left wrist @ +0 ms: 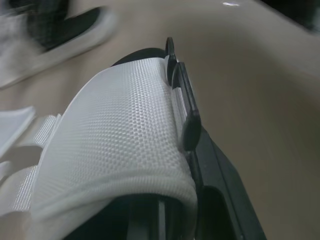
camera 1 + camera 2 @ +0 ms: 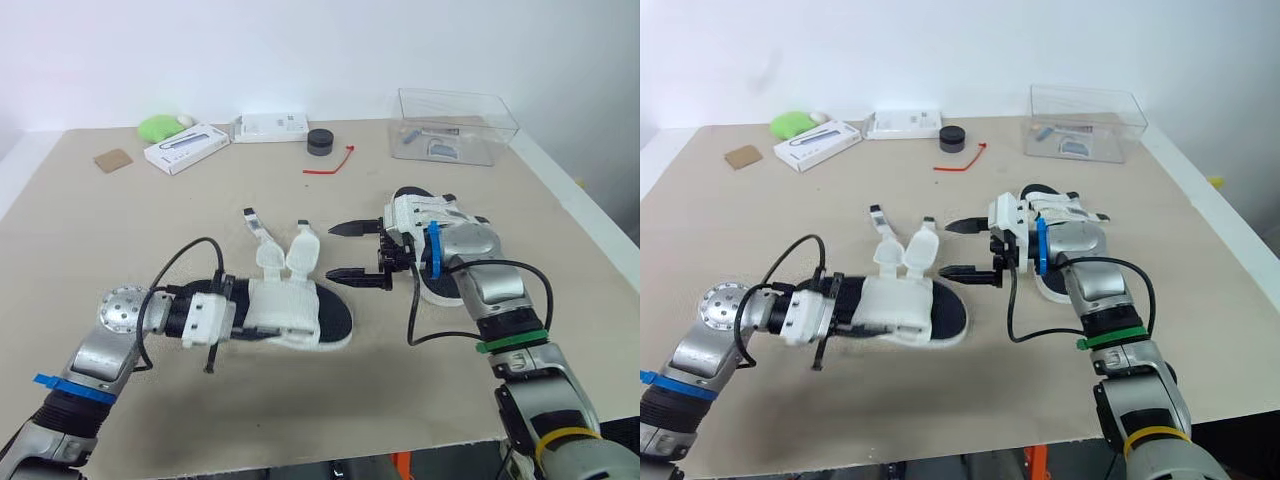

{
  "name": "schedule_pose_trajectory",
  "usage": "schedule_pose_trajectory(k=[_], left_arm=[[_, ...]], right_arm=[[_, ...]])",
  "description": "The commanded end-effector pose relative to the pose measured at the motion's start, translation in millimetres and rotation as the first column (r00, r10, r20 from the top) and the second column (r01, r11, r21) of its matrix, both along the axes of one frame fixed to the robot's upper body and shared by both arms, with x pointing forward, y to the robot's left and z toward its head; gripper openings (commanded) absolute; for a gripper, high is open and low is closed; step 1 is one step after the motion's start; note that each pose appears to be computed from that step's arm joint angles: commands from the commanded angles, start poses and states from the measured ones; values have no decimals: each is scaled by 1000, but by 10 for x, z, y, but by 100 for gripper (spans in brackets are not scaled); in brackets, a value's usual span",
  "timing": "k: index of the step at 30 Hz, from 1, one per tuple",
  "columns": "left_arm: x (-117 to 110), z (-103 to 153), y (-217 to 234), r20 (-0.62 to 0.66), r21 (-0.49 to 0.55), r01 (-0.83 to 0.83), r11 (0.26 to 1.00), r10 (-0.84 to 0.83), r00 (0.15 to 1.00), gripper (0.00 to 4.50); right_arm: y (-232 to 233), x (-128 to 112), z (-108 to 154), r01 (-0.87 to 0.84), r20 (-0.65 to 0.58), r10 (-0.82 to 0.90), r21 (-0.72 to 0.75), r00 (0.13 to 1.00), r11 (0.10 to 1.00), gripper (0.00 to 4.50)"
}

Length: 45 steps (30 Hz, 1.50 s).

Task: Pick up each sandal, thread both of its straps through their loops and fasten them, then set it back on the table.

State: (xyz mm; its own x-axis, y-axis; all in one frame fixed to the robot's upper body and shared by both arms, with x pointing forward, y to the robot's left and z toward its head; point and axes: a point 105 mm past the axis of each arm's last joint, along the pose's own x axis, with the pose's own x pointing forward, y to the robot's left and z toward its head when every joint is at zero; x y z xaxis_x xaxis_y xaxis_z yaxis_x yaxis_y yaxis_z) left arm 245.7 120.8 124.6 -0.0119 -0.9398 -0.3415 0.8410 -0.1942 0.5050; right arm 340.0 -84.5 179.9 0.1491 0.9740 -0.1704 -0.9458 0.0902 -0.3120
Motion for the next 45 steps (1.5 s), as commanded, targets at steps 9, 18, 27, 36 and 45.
schedule_pose_trajectory(k=[9,18,27,36,45], left_arm=[[100,67,-70,2,-118,-176,977,178,984,5],[85,99,-249,-103,-158,-345,925,332,938,5],[0,35,-235,-121,-123,-315,941,301,946,5],[10,-52,-221,-116,-92,-326,941,315,942,5],[60,-89,-202,-142,-87,-350,933,336,931,5]], right_arm=[[-66,-80,137,7,44,-8,24,999,1000,450],[-52,-67,134,6,39,-6,23,999,1000,450],[-27,-52,114,-6,32,5,19,999,1000,450],[-26,-223,52,-94,-97,95,18,991,995,450],[-31,-413,65,-174,-44,174,-2,984,985,450]])
